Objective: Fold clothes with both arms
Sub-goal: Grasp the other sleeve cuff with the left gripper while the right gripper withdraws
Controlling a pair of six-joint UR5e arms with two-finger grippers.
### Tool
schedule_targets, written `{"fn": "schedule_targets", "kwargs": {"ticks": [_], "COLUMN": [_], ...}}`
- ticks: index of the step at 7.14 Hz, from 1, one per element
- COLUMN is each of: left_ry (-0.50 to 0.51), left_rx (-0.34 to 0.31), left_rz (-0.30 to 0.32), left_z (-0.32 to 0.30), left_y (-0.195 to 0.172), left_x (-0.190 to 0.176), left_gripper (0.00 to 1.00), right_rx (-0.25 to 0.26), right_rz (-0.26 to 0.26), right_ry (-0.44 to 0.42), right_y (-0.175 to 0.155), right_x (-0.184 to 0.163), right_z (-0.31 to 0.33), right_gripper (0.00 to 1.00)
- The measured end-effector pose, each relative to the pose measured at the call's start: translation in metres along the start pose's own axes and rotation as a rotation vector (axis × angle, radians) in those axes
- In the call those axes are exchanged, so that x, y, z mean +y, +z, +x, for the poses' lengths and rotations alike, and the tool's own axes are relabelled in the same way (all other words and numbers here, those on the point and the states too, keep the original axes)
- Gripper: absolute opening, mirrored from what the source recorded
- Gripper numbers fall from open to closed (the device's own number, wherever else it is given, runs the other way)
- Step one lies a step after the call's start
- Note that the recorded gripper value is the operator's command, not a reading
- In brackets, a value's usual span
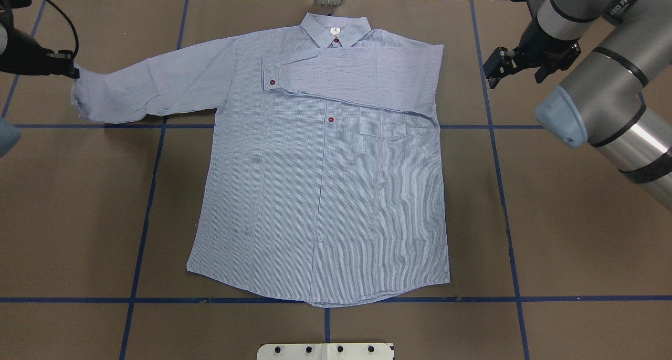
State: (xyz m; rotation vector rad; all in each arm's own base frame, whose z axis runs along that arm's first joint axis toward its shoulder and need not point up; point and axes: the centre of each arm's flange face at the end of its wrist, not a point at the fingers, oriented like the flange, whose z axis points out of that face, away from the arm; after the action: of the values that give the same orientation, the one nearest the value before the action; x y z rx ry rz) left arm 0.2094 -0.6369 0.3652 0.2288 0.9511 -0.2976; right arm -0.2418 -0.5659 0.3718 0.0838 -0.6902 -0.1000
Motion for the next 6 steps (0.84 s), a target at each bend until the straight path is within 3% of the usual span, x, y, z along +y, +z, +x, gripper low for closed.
{"fn": "schedule_targets", "kwargs": {"ticks": [3, 6], "left_ry": [-0.173, -0.255], "left_rx": [0.134, 0.241], "left_rz": [-0.086, -0.172], "left_z": [0.169, 0.313], "left_y": [-0.010, 0.002], "left_x": [0.015, 0.046], "left_gripper": [0.00, 0.00], "right_rx": [0.020, 0.026], "right_rz": [-0.010, -0.011], "right_ry": [-0.020, -0.009], "right_y": [-0.001, -0.003], "right_x": [0.034, 0.038], "right_z": [0.058, 0.078], "right_gripper": [1.00, 1.00]}}
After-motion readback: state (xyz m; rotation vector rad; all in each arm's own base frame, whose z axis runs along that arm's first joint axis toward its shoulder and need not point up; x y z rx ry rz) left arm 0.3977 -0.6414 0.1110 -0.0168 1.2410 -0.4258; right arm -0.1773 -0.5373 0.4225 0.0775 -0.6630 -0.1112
